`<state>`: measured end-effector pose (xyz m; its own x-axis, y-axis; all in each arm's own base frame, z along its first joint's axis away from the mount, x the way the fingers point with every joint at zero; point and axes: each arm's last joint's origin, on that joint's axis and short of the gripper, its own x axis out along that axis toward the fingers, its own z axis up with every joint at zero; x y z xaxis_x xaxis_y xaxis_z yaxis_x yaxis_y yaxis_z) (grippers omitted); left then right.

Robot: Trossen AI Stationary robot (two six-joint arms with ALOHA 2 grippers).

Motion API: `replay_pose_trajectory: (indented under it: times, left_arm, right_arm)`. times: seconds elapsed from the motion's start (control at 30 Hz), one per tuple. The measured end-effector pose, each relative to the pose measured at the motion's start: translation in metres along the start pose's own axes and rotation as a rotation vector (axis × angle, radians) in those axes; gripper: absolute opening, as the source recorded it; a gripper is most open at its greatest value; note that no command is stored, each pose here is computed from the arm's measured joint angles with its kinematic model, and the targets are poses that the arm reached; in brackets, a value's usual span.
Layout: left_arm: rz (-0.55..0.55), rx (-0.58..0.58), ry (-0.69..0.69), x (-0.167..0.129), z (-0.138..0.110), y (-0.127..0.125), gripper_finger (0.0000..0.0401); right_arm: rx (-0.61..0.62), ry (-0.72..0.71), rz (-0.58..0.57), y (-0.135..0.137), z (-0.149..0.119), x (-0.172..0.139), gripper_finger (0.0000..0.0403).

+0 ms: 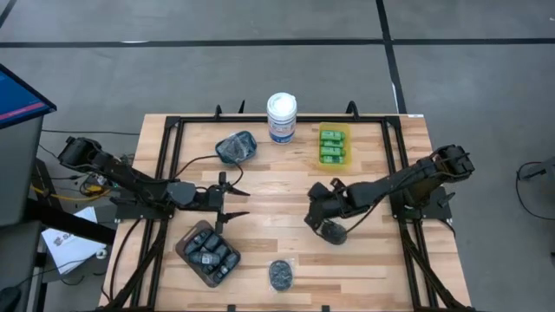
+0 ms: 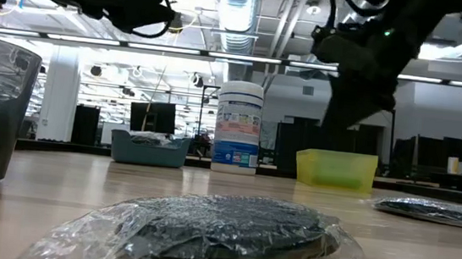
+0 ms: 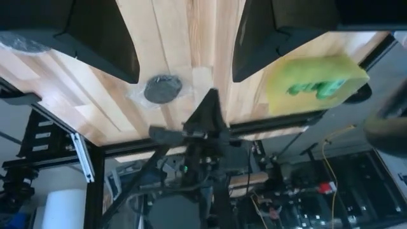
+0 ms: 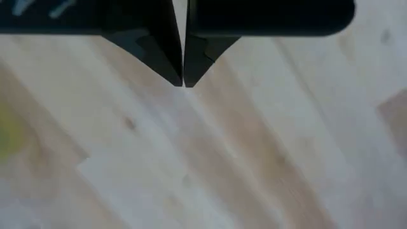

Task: Pick & Place Travel size toiletries
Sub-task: Put the black hairbrush into the blue bin

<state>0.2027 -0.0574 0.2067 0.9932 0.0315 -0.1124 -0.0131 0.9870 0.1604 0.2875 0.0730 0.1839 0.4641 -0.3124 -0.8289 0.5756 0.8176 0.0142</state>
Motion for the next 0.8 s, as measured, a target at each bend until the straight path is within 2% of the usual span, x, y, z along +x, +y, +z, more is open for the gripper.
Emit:
replay_pose_trajectory:
  times: [0.1, 0.2, 0.43, 0.5, 0.6, 0.7, 0.8]
  left_arm:
    - [-0.004, -0.022, 0.01, -0.004, 0.001, 0.001, 0.0246]
    - [-0.005, -0.023, 0.019, -0.007, 0.002, 0.002, 0.0246]
    - [-0.004, -0.025, 0.013, -0.009, 0.004, 0.003, 0.0246]
    - [-0.005, -0.025, 0.013, -0.009, 0.004, 0.003, 0.0246]
    - [-0.005, -0.024, 0.014, -0.009, 0.004, 0.003, 0.0246]
    - [-0.005, -0.024, 0.014, -0.009, 0.004, 0.003, 0.0246]
    - [-0.005, -0.025, 0.013, -0.009, 0.004, 0.003, 0.0246]
  right_arm:
    - [-0.028, 0.099, 0.048, 0.007, -0.009, -0.009, 0.002]
    - [-0.05, 0.219, 0.102, 0.019, -0.023, -0.023, 0.0051]
    - [0.011, 0.339, 0.147, 0.04, -0.059, -0.051, 0.0176]
    - [0.041, 0.372, 0.127, 0.042, -0.068, -0.057, 0.0215]
    - [0.07, 0.412, 0.038, 0.038, -0.083, -0.064, 0.026]
    - [0.072, 0.432, -0.032, 0.035, -0.094, -0.065, 0.0281]
    - [0.089, 0.434, -0.033, 0.032, -0.101, -0.058, 0.0285]
